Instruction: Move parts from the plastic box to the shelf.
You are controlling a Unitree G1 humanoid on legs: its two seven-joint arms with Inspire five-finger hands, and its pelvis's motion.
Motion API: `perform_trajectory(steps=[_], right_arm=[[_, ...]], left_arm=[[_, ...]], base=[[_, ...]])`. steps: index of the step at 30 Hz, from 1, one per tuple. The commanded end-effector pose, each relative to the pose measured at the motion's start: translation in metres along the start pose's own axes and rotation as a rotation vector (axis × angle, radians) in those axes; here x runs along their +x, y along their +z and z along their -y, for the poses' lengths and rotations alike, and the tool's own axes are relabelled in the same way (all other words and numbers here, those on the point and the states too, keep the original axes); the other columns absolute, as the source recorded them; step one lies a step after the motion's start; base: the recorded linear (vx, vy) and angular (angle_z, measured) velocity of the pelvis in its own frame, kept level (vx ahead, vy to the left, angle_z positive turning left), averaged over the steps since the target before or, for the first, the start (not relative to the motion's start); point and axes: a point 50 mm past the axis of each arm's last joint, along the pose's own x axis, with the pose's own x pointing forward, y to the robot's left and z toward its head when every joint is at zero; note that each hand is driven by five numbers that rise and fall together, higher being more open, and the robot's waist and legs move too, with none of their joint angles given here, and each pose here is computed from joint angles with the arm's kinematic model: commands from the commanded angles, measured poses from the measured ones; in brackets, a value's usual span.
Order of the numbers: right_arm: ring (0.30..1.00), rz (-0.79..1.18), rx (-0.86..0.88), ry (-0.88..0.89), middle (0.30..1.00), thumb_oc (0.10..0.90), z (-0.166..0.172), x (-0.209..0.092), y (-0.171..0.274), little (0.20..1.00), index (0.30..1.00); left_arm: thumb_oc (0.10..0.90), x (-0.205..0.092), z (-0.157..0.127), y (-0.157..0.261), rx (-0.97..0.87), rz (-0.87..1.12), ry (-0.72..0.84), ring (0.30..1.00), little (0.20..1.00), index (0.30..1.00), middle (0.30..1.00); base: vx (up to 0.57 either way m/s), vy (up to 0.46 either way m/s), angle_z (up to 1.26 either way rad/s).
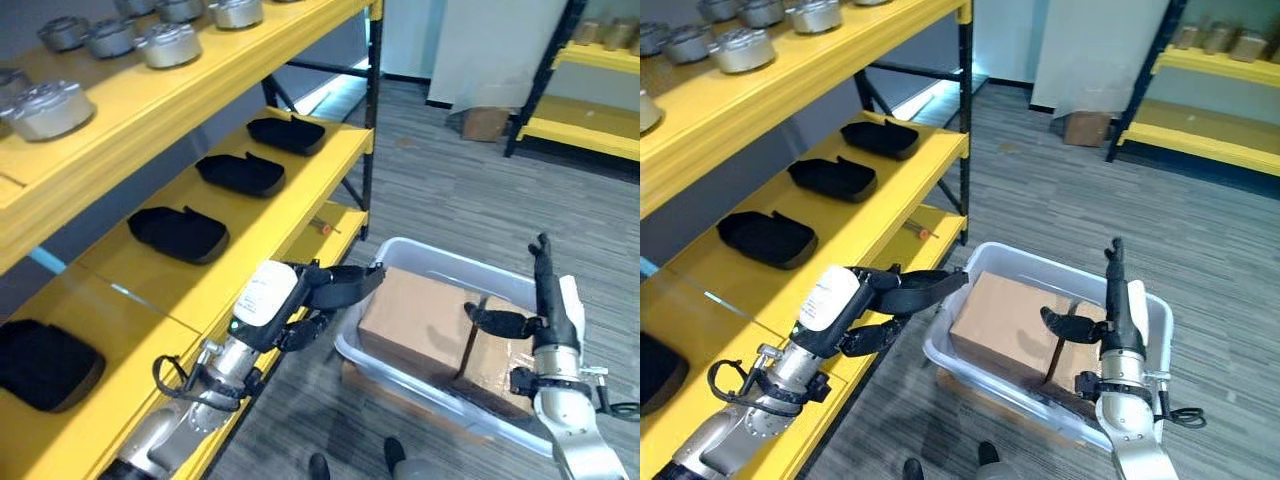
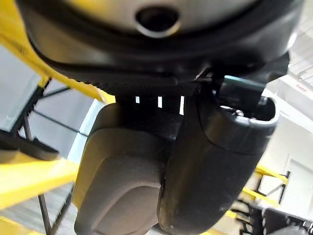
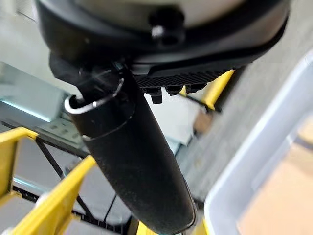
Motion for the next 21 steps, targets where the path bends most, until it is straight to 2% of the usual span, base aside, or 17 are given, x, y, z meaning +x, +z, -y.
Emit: perform_trajectory(steps=[1,3,4,7,9,12,16,21], right_arm=[[1.000,0.311,0.119,-0.078,1.000,0.900,0.013,0.024,0.062,1.000,1.000],[1.000,0.304,0.144,-0.049,1.000,0.900,0.010,0.022,0.060,1.000,1.000],[1.000,0.388,0.138,-0.041,1.000,0.900,0.010,0.017,0.068,1.000,1.000],[1.000,0.498,0.120,-0.278,1.000,0.900,0.030,0.017,0.081,1.000,1.000],[1.000,0.497,0.099,-0.263,1.000,0.900,0.035,0.022,0.082,1.000,1.000],[1.000,0.461,0.097,-0.234,1.000,0.900,0.043,0.022,0.076,1.000,1.000],[1.000,0.432,0.156,-0.117,1.000,0.900,0.021,0.025,0.073,1.000,1.000],[1.000,0.434,0.154,-0.081,1.000,0.900,0.002,0.022,0.082,1.000,1.000]], left_arm=[[0.400,0.034,-0.053,0.022,0.073,0.211,0.320,0.300,0.300,0.300,0.300],[0.400,0.028,-0.055,0.018,0.107,0.180,0.333,0.300,0.300,0.300,0.300],[0.400,0.022,-0.057,0.018,0.139,0.182,0.353,0.300,0.300,0.300,0.300],[0.400,0.027,-0.059,0.026,0.180,0.299,0.370,0.300,0.300,0.300,0.300],[0.400,0.026,-0.063,0.027,0.211,0.298,0.413,0.300,0.300,0.300,0.300],[0.400,0.023,-0.073,0.032,0.182,0.309,0.494,0.300,0.300,0.300,0.300],[0.400,0.029,-0.074,0.034,0.222,0.328,0.561,0.300,0.300,0.300,0.300],[0.400,0.041,-0.065,0.047,0.239,0.402,0.541,0.300,0.300,0.300,0.300]], base=[[-0.07,-0.124,0.30],[-0.13,-0.185,0.20],[-0.30,-0.149,0.06],[-0.35,0.129,1.06],[-0.20,0.333,2.18],[-0.09,0.466,0.53],[-0.03,0.573,0.11],[-0.06,0.335,0.46]])
